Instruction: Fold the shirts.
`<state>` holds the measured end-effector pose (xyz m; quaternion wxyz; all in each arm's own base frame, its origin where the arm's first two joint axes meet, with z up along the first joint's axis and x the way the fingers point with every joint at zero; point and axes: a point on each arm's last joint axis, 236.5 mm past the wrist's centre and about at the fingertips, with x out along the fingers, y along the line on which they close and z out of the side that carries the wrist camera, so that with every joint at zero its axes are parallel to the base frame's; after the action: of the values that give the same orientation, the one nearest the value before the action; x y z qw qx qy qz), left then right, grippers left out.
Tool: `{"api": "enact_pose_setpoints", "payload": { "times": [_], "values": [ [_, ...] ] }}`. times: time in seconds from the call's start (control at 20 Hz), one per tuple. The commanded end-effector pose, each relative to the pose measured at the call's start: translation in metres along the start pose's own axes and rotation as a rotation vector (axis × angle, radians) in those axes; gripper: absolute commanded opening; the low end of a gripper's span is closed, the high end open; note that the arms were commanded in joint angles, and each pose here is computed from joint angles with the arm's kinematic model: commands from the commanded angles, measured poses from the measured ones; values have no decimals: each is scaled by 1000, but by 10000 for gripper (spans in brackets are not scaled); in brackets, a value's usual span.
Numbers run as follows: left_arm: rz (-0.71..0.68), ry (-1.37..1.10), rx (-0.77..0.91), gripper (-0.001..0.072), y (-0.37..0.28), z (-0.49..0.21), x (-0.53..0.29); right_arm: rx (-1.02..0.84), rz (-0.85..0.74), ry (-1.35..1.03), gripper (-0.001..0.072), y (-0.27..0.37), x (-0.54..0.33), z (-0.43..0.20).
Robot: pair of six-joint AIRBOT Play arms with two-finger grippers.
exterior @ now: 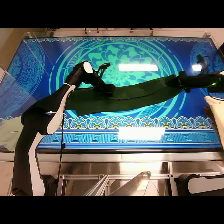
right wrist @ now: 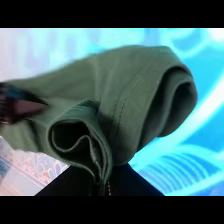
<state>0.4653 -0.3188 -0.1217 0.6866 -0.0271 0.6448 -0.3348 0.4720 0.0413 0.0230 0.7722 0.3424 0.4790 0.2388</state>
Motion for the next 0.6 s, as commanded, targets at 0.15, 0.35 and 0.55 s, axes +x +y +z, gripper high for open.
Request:
{"api": "enact_pose_setpoints", "payload": {
  "times": [0.15,0.35,0.55],
  "values": [
    [-215,-114,78,29,-102,26,-21,-200,42,-89,24,89,-52,3],
    [-216,-338,107,29,-90,46,-199,-324,108,4,24,153,3,-32],
    [-112,-526,84,30,-51,12,-355,-417,142,90,25,205,121,-93]
  ]
}}
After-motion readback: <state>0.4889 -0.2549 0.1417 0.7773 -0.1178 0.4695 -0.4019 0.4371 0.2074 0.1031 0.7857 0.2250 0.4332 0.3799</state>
